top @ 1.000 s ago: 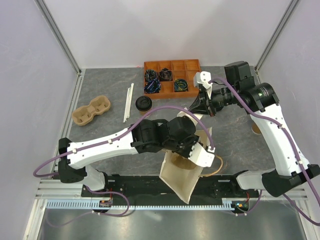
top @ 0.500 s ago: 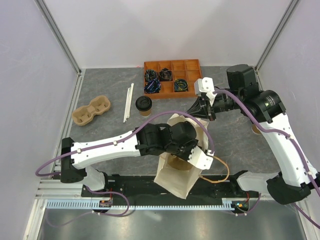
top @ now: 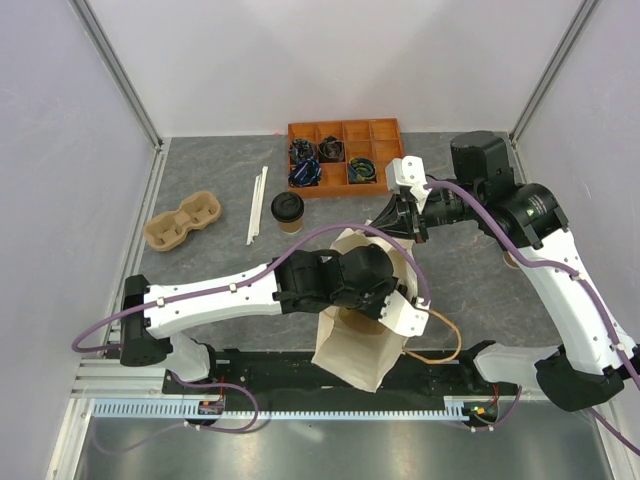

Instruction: Pack the takeout coffee

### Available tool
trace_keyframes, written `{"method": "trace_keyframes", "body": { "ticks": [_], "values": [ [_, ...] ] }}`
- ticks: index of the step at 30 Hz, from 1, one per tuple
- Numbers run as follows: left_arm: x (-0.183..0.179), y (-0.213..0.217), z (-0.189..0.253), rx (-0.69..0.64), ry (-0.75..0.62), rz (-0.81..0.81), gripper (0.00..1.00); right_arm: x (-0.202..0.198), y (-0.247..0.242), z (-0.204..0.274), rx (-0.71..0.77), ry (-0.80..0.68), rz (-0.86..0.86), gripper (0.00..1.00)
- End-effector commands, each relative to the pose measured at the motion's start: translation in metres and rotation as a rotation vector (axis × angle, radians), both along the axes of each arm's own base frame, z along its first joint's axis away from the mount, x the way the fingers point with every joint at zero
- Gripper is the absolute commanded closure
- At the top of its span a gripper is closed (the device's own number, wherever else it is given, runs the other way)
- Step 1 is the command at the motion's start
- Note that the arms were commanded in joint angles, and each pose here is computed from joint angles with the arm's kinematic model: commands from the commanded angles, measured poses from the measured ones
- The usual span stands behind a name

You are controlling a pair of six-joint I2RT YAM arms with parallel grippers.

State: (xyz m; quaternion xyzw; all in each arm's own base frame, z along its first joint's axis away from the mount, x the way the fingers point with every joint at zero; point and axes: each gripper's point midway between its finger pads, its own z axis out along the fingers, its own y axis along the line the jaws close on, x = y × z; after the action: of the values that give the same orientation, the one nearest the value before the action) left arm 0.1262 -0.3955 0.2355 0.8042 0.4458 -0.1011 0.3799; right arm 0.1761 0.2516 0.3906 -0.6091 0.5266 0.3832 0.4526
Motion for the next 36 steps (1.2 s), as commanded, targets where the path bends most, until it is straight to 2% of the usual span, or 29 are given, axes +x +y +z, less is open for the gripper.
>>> {"method": "trace_keyframes", "body": {
  "ticks": [1, 4, 12, 19, 26, 36],
  "values": [
    [0.004, -0.001, 0.022, -0.076, -0.022, 0.039, 0.61, -0.004, 0.005, 0.008, 0.036, -0.022, 0.036, 1.0],
    [0.005, 0.0, 0.029, -0.092, -0.03, 0.047, 0.52, -0.004, 0.005, 0.006, 0.034, -0.02, 0.035, 1.0],
    [0.009, -0.005, 0.065, -0.168, -0.048, 0.061, 0.41, 0.002, 0.005, -0.005, 0.01, -0.01, 0.012, 1.0],
    [0.01, -0.006, 0.103, -0.24, -0.078, 0.056, 0.25, 0.011, 0.004, -0.016, -0.017, -0.019, -0.017, 1.0],
    [0.012, -0.001, 0.127, -0.282, -0.104, 0.061, 0.21, 0.024, 0.001, -0.025, -0.052, -0.042, -0.069, 1.0],
    [0.001, 0.013, 0.135, -0.304, -0.079, 0.037, 0.18, 0.049, 0.0, -0.046, -0.109, 0.062, -0.188, 1.0]
  ]
}}
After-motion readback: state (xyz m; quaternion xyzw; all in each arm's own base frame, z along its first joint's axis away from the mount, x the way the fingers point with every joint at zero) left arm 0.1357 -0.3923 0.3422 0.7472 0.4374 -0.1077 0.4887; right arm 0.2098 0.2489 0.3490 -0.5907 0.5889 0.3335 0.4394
